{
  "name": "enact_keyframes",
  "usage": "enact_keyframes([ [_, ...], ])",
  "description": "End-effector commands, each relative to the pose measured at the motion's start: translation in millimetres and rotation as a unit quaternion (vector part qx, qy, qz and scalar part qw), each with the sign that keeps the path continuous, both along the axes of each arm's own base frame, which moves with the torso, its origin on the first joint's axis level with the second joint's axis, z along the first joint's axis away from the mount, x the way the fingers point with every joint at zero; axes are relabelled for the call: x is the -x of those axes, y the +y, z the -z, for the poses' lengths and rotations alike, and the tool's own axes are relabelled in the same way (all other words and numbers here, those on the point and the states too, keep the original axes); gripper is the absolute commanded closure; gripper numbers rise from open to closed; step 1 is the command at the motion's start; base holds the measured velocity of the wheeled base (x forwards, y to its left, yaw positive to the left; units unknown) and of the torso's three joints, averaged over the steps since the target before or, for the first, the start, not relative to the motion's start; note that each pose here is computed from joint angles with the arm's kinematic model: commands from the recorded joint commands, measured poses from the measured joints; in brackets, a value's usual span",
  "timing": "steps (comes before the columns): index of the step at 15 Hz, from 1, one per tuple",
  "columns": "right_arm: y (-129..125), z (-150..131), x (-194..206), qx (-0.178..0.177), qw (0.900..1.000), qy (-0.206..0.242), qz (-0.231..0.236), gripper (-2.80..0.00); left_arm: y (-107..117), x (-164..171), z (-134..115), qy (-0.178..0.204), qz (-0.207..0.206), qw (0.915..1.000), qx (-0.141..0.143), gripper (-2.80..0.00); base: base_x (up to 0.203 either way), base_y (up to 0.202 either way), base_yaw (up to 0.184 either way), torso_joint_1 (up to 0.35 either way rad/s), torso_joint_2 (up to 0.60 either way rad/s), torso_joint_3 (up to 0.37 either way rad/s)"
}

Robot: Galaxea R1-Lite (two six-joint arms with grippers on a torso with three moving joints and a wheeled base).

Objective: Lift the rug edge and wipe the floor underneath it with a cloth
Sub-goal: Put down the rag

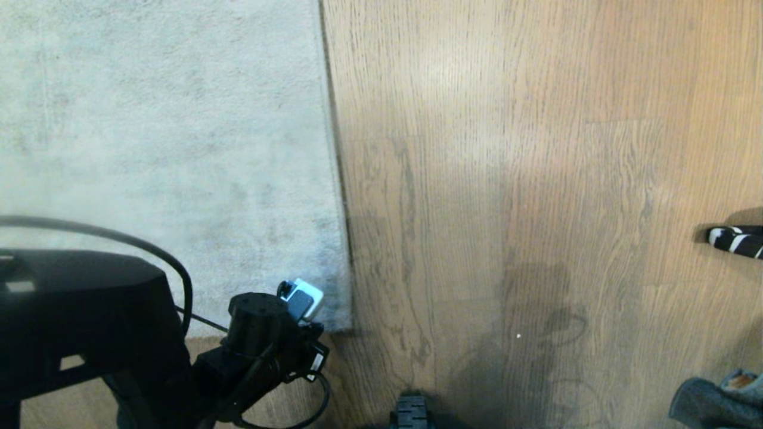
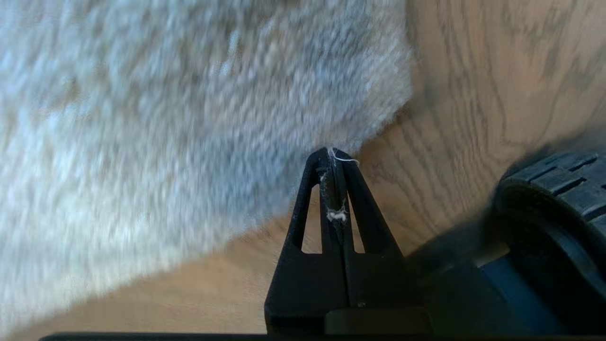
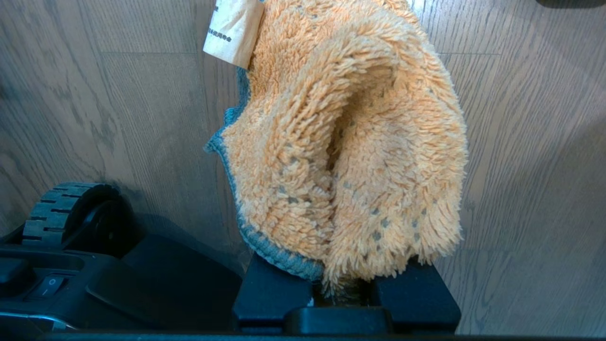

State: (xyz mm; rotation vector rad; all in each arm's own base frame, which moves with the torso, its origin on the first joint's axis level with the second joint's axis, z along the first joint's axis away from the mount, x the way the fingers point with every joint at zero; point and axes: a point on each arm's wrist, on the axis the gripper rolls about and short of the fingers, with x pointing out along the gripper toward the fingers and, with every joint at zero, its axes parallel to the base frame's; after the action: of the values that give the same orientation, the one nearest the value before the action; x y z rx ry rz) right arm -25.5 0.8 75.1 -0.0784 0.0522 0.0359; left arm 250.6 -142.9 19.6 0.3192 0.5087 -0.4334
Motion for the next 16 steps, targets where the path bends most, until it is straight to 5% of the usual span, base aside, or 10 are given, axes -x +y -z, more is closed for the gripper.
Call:
enact_keyframes([
  [1, 0, 0, 0, 0.000, 1.000, 0.001, 0.000, 0.00, 0, -11, 4, -0.006, 0.017, 0.9998, -0.002, 0.00, 0.000, 0.000, 0.000, 0.000, 0.00, 0.000],
  [5, 0, 0, 0, 0.001, 1.000, 0.001, -0.001, 0.00, -4, -27, 7, -0.042, 0.046, 0.9981, -0.003, 0.00, 0.000, 0.000, 0.000, 0.000, 0.00, 0.000],
  [16, 0, 0, 0, 0.001, 1.000, 0.001, -0.001, 0.00, -6, -24, 2, -0.052, 0.056, 0.9970, -0.007, 0.00, 0.000, 0.000, 0.000, 0.000, 0.00, 0.000],
])
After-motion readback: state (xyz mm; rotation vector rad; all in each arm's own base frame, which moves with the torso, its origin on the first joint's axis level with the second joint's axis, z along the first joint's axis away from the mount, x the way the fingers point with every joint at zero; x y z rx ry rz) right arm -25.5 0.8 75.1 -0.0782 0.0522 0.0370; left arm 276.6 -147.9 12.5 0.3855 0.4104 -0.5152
